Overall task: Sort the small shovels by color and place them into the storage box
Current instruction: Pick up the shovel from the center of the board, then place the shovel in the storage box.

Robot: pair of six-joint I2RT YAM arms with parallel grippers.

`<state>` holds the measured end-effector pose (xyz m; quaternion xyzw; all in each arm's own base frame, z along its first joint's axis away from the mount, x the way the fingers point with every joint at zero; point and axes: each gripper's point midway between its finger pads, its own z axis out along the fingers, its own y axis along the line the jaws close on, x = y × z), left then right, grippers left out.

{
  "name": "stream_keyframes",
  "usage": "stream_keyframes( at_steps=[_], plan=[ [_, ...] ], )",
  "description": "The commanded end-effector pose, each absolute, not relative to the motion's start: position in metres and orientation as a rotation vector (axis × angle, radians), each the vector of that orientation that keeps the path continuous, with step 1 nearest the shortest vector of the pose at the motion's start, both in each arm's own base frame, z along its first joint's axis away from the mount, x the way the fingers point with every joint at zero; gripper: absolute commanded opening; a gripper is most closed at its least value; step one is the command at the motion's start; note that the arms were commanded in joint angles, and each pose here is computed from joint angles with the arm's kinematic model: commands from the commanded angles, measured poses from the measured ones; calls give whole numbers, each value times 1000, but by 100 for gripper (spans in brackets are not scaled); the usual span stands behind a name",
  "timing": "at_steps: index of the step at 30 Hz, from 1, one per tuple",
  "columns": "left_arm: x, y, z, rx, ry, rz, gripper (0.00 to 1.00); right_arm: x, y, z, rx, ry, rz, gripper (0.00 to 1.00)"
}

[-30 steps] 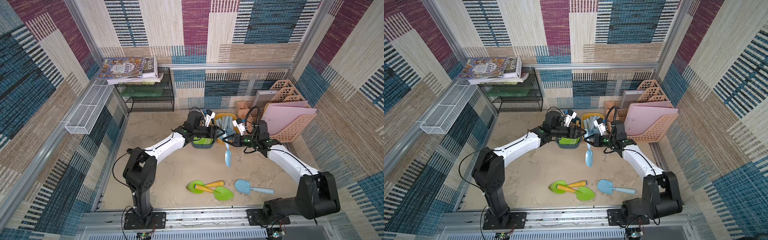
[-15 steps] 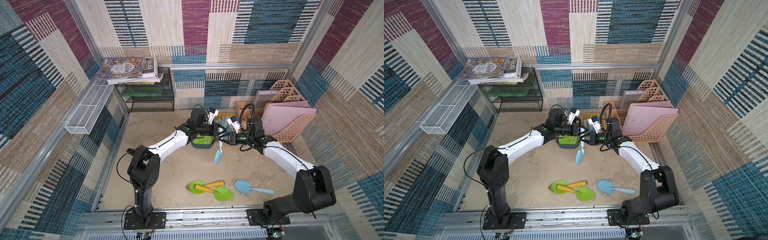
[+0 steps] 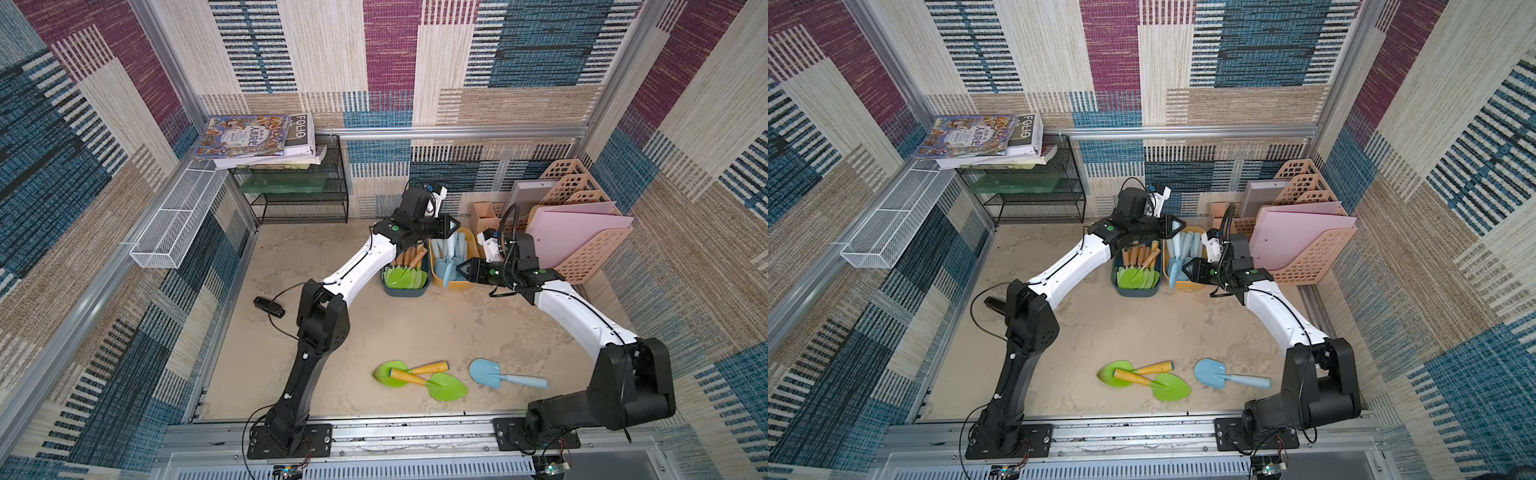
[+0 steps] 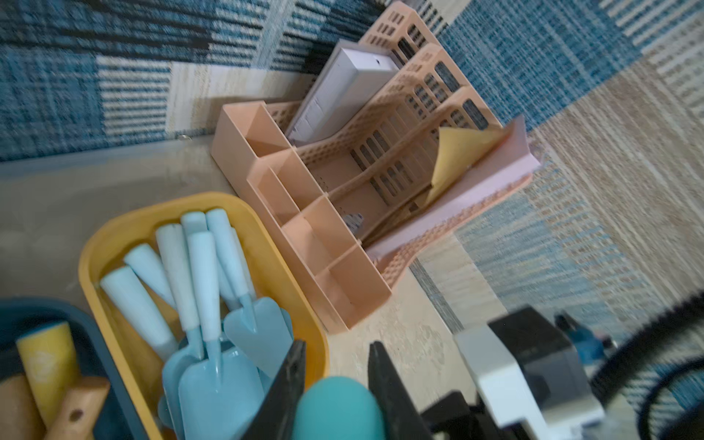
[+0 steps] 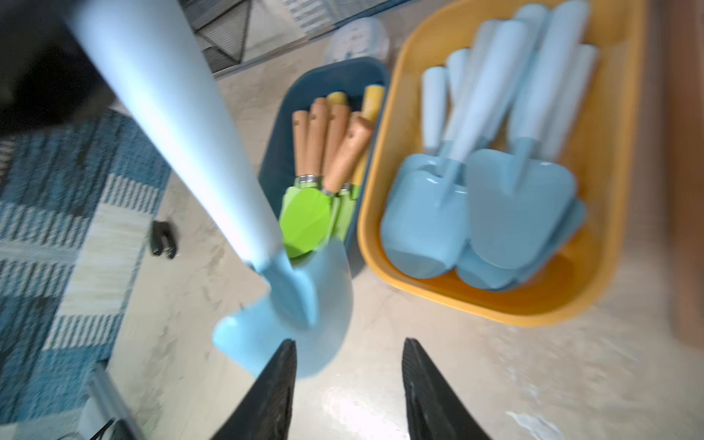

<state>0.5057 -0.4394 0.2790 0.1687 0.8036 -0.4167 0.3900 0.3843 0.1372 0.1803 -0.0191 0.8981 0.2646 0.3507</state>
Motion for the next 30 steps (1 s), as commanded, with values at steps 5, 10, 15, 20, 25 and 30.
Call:
stream_keyframes(
  at_steps=[5,10,15,20,25,30],
  plan=[
    [557,-434,239,271,2066,-833,0,376,96,171,92,2318,513,47],
    [565,-433,216,246,2060,-712,0,373,87,171,119,2308,502,46],
    [562,-446,207,305,2031,-635,0,373,92,170,113,2306,553,46],
    [558,-452,199,344,2028,-560,0,372,95,162,115,2325,573,45],
    [555,-451,193,358,2037,-488,42,372,92,161,124,2330,560,45],
    [549,-448,200,362,2045,-465,58,372,91,168,122,2317,554,44]
  ],
)
